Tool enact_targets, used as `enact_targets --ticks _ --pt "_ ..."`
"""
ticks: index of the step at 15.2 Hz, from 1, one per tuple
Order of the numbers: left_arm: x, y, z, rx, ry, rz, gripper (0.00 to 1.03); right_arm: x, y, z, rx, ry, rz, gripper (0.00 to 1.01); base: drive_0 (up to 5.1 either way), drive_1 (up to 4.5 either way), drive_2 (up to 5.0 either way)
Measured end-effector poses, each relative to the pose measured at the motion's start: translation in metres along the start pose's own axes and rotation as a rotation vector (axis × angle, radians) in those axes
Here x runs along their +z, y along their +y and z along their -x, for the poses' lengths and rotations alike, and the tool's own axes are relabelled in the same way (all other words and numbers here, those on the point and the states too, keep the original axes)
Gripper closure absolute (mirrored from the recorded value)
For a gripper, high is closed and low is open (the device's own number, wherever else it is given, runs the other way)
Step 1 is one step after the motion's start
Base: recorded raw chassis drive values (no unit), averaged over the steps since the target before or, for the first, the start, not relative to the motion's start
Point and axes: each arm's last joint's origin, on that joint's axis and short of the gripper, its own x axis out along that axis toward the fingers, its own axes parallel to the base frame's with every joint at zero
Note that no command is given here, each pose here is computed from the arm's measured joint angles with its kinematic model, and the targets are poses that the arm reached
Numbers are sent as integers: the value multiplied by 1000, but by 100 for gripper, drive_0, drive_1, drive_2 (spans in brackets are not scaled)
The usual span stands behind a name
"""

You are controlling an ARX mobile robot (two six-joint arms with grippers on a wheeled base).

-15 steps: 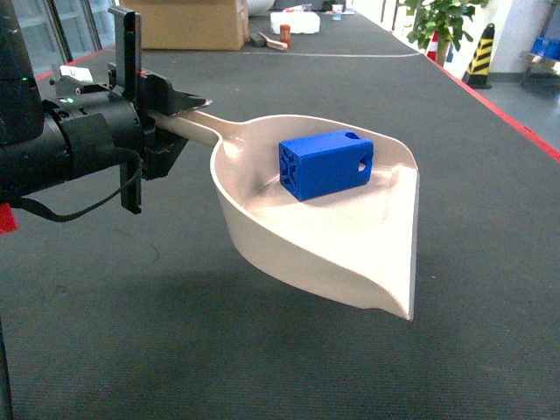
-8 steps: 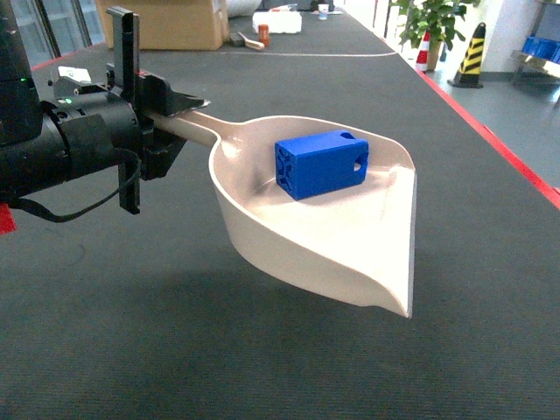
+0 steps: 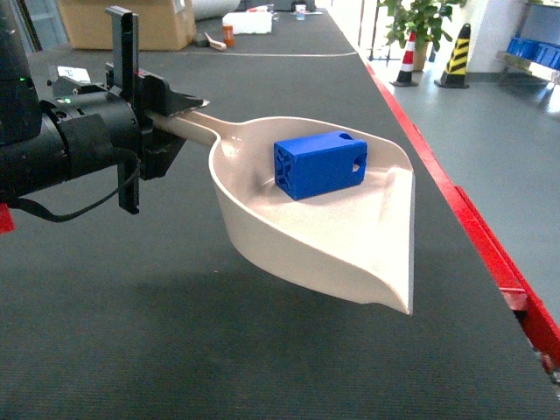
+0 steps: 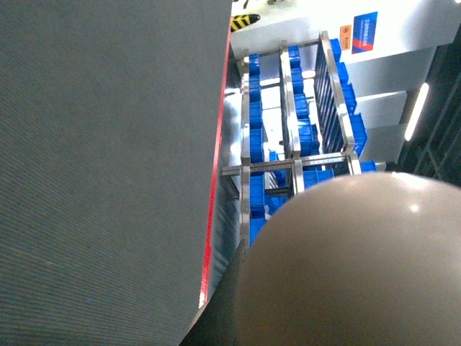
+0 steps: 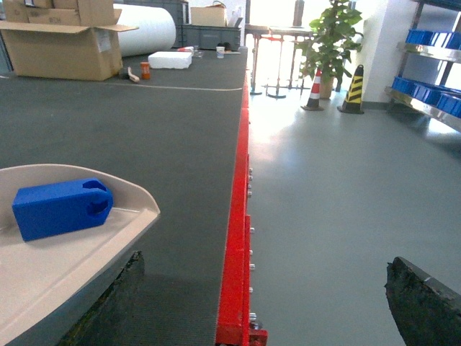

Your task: Place part in tray to right shelf

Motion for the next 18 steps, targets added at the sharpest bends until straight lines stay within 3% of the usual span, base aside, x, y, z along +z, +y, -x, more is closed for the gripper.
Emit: enact_targets --ticks 18 --pt "0 0 0 -3 0 -1 89 0 0 0 0 2 0 3 507 -237 -237"
